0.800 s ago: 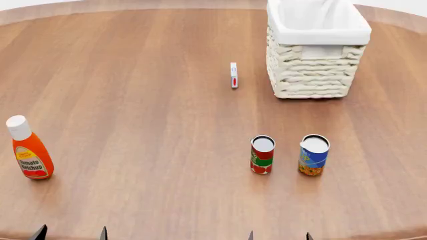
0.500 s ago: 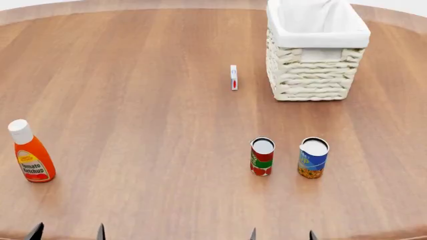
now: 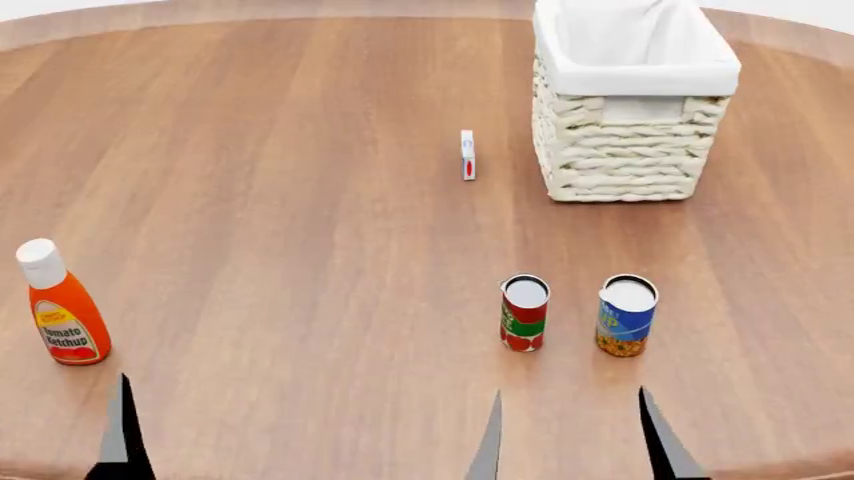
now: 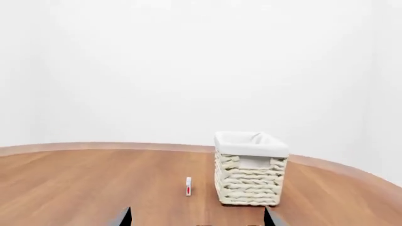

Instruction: Pick up the cream cheese box, and put it in the basket.

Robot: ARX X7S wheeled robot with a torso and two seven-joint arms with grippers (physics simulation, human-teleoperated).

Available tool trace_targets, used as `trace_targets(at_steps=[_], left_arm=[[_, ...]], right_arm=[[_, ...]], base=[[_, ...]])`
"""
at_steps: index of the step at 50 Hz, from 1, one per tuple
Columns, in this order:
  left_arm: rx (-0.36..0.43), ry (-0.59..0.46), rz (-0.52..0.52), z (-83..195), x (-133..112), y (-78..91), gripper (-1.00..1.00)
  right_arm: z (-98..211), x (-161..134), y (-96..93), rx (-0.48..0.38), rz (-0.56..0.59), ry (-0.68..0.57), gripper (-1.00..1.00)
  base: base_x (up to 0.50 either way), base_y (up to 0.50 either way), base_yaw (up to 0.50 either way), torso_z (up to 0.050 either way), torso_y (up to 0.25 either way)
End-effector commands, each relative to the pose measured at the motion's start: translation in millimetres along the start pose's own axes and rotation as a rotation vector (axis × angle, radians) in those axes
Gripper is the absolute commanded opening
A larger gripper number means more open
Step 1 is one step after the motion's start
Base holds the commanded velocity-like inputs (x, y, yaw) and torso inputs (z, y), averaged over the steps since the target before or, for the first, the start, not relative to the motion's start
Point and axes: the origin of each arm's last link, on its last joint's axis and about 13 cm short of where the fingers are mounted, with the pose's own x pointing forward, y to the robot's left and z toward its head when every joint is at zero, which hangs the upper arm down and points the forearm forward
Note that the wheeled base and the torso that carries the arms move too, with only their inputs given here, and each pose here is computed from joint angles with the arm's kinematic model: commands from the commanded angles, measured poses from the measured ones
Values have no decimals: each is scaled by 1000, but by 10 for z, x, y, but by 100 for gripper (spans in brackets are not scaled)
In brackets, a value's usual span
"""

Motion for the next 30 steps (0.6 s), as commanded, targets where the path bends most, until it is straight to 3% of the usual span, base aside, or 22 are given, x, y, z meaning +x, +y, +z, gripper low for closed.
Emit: trace_targets(at_steps=[1,8,30], left_arm=[[-7,-110,-13,376,-113,-24,100],[4,-151,-23,482,-152,-35,100],[13,-162,-39,434,-160,-56,100]], right_arm=[[317,-95,21,3,17,-92,100],[542,-179,31,-7,41,-149,100],[500,-168,42,-39,31,-148,100]], base=[[0,0,0,0,0],[0,0,0,0,0],[0,0,0,0,0]])
